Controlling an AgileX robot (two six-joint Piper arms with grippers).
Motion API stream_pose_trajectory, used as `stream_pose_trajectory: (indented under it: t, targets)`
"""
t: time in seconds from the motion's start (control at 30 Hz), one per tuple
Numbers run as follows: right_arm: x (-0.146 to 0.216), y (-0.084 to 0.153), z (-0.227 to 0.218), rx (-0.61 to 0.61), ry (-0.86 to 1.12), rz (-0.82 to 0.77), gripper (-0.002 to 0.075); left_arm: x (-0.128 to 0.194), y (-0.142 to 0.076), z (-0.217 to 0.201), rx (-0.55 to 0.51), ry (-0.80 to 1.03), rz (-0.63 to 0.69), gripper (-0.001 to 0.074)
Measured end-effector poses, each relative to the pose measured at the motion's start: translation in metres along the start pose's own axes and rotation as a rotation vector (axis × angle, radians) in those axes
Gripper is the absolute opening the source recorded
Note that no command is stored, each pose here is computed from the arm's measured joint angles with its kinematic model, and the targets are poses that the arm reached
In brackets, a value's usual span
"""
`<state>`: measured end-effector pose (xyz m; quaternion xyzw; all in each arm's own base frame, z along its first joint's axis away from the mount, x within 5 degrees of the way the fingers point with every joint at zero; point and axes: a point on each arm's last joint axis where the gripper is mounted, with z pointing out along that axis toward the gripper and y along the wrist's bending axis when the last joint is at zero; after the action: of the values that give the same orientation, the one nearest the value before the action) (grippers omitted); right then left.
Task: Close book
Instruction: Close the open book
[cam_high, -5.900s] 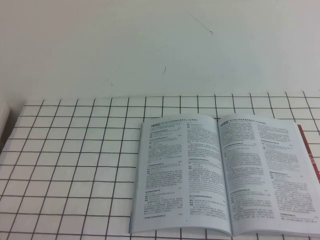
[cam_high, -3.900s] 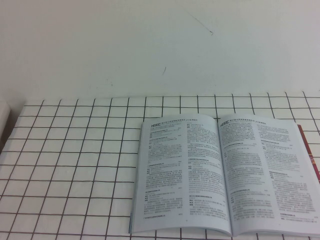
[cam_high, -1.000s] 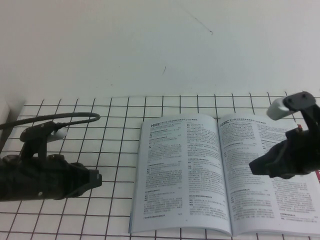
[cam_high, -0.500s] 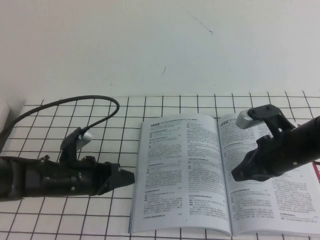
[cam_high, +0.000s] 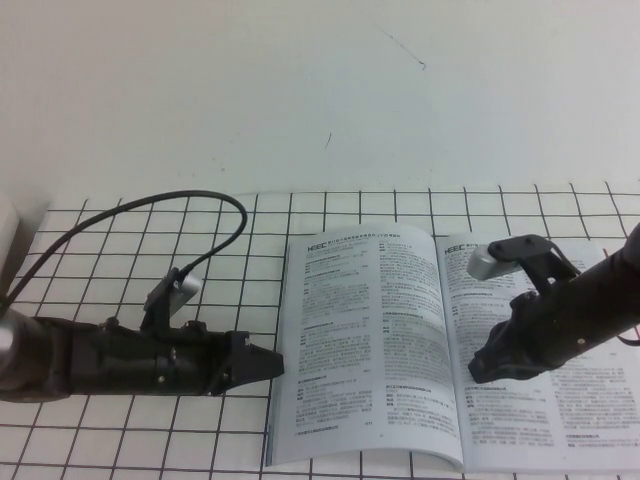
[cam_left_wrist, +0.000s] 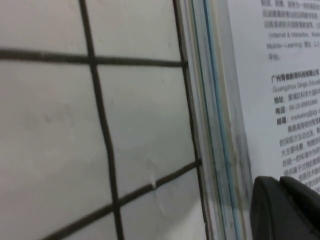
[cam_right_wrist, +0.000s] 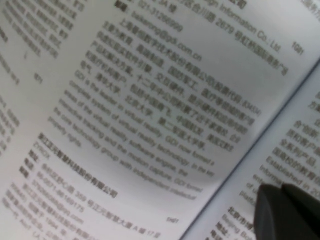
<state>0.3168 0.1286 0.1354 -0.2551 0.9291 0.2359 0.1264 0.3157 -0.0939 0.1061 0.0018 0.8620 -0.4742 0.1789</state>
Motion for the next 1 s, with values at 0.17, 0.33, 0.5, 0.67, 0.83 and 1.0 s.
stream_pose_trajectory:
  t: [0.17,0.33,0.5,0.67,0.83,1.0]
  targets:
    - [0.001,-0.002,0.003,0.003,0.012,0.002,-0.0003,-0.004,0.0,0.0,-0.005,-0.012,0.012,-0.0004]
    - [0.001,-0.003,0.004,0.008,0.016,0.006,-0.0003,-0.006,0.005,0.0,-0.057,-0.023,0.016,-0.0004]
    - [0.001,-0.003,0.003,0.015,0.025,0.003,-0.0003,-0.006,0.005,0.0,-0.07,-0.028,0.015,-0.0004]
    - [0.001,-0.003,0.003,0.016,0.026,0.009,-0.0003,-0.006,0.005,0.002,-0.107,-0.033,0.025,-0.0004]
    - [0.001,-0.004,0.003,0.018,0.029,0.014,-0.0003,-0.005,0.003,0.005,-0.133,-0.031,0.042,-0.0004]
    - [0.001,-0.004,0.003,0.019,0.03,0.016,-0.0003,-0.003,-0.004,0.015,-0.162,-0.021,0.071,-0.0004]
